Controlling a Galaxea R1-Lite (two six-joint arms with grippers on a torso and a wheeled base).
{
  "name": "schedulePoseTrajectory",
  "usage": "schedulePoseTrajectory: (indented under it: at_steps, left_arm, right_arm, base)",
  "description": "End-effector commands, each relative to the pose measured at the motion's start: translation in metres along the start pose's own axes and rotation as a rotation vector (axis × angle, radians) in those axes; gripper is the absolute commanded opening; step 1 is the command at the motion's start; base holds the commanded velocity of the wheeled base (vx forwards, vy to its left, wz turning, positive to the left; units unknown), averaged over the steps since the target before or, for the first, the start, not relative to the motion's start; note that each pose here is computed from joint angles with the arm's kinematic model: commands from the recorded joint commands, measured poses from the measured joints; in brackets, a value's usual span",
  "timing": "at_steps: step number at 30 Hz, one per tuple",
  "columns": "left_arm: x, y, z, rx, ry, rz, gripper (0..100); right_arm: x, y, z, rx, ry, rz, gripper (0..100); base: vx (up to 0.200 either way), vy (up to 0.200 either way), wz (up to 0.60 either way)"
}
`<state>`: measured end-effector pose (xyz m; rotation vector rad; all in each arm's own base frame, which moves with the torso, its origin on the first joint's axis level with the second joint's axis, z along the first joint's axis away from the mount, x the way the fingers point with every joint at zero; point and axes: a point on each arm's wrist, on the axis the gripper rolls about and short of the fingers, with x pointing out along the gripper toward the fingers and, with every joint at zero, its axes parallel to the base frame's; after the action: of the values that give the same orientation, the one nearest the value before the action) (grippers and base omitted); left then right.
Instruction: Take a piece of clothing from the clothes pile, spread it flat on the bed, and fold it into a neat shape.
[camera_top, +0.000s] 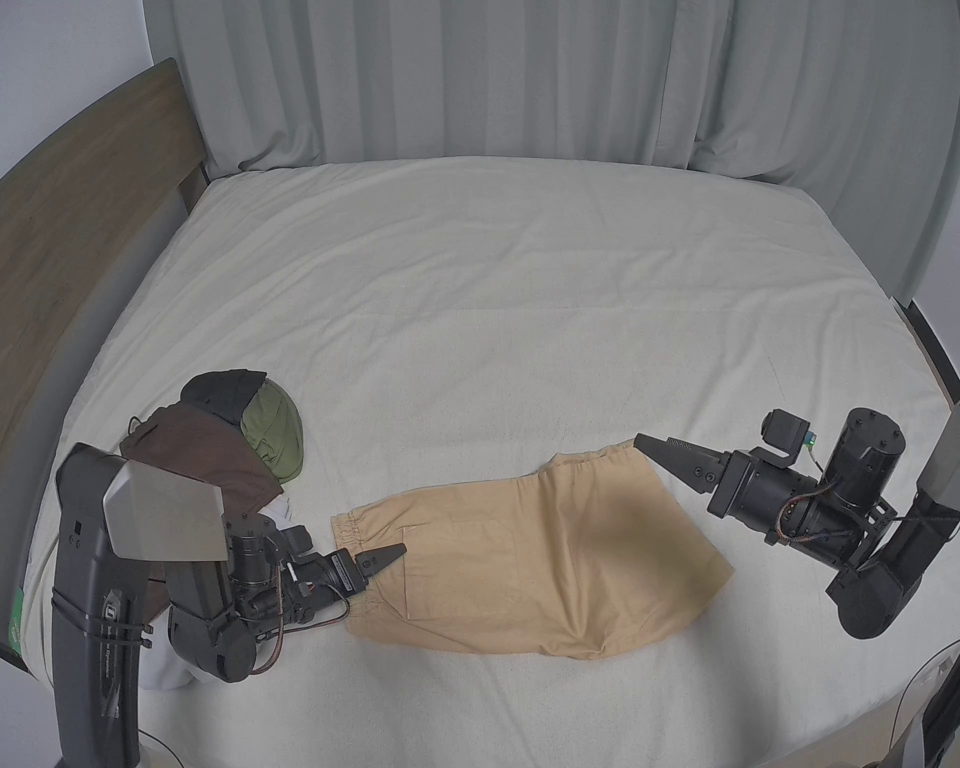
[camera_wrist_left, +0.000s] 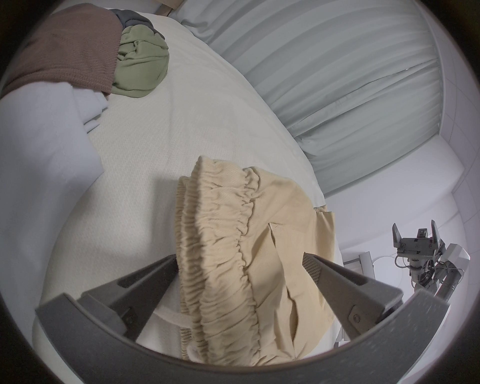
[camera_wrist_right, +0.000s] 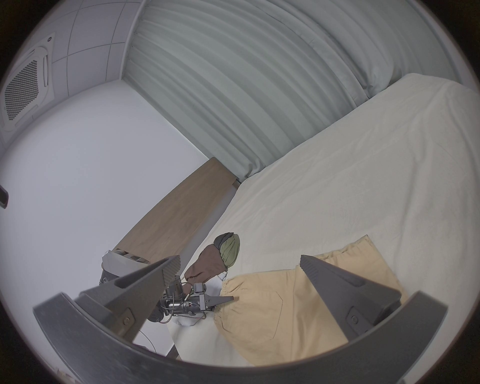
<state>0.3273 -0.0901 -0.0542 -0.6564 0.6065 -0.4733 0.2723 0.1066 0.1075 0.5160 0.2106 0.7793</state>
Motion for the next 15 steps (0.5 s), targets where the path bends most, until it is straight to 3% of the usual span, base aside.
schedulePoseTrajectory:
  at_steps: [1,7,8,15]
  left_arm:
    - [0.0003,-0.0009,-0.0002,0.003,0.0,-0.004,100]
    - [-0.0002,-0.001,-0.0013,0.005,0.005,-0.003,100]
    - [-0.0002,-0.001,-0.0013,0.005,0.005,-0.003,0]
    - [-0.0019,-0.0001,-0.0027,0.006,0.011,0.003,0]
  right_arm:
    - [0.0003,-0.0001,-0.0008,0.001,0.003,0.0,100]
    - [0.0005,-0.0004,-0.0012,0.002,0.004,-0.001,100]
    - [0.0003,-0.0008,-0.001,0.002,0.003,-0.002,100]
    - [0.0007,-0.0017,-0.002,0.004,0.007,-0.004,100]
  base:
    - [0.0,0.0,0.0]
    - [0.0,0.0,0.0]
    - [0.0,0.0,0.0]
    - [0.0,0.0,0.0]
